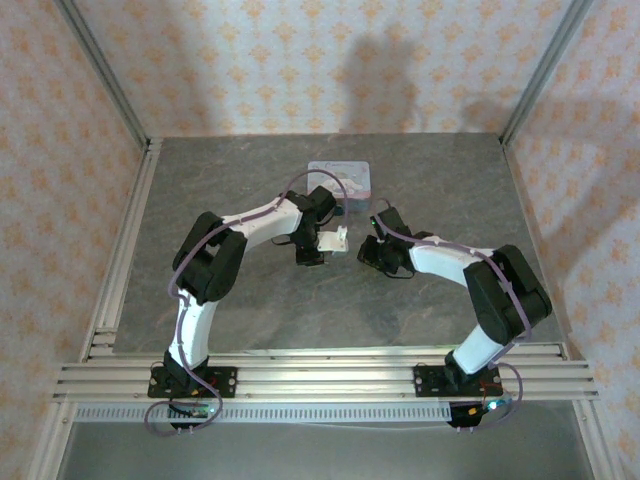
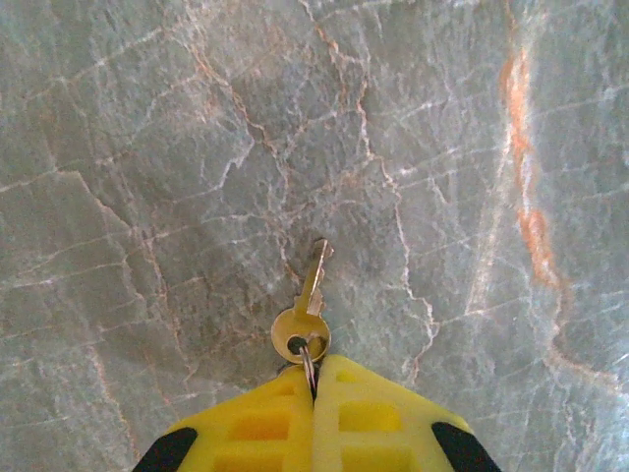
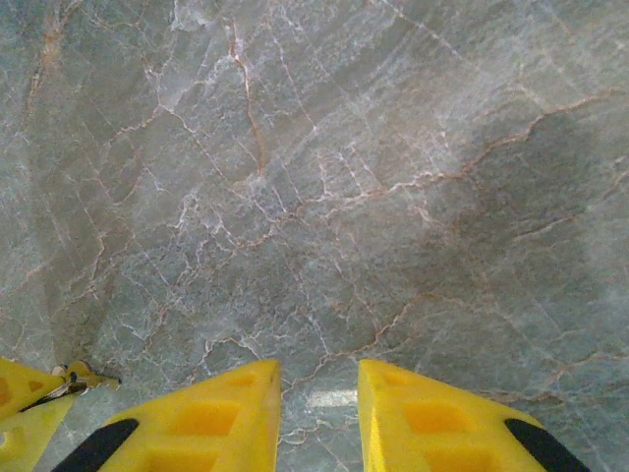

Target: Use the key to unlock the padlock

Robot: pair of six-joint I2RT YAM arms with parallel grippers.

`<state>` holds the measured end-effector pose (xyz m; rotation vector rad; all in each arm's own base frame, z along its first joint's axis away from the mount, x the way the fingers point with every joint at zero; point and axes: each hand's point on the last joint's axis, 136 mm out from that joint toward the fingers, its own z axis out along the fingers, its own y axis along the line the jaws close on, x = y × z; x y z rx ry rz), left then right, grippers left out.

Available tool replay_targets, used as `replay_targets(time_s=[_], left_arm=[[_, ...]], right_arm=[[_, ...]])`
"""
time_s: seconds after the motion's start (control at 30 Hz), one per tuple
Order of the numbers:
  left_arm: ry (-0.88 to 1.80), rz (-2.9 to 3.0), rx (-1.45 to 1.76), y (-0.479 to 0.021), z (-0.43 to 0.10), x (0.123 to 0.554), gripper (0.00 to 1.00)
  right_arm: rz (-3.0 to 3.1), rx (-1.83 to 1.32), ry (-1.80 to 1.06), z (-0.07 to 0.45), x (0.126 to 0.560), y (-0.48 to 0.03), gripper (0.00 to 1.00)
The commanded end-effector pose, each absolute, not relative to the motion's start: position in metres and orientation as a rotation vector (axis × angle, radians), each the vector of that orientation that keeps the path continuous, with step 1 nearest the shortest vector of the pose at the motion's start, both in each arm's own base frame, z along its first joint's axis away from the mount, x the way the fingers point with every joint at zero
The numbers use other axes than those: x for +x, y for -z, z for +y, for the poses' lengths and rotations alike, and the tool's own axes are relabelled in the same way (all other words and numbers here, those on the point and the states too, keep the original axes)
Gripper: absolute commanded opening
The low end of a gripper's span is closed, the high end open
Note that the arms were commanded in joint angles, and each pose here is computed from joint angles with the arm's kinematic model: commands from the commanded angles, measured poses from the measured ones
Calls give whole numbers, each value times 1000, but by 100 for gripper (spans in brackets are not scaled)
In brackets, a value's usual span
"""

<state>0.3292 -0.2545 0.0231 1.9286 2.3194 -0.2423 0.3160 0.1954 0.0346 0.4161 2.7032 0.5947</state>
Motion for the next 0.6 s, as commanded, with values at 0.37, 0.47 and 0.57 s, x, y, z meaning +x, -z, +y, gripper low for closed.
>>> replay_targets(time_s=[0.37,0.47,0.57], left_arm=[[563,2490,1568,-55,-257,327,0],[582,2510,1530,-56,-256,328,0],[587,2528,1517,-55,-255,327,0]], right_arm=[[2572,501,-808,207,318,-51,29],[2557,514,-839,210,319,-54,29],[2541,515,-873,213,320,-56,29]])
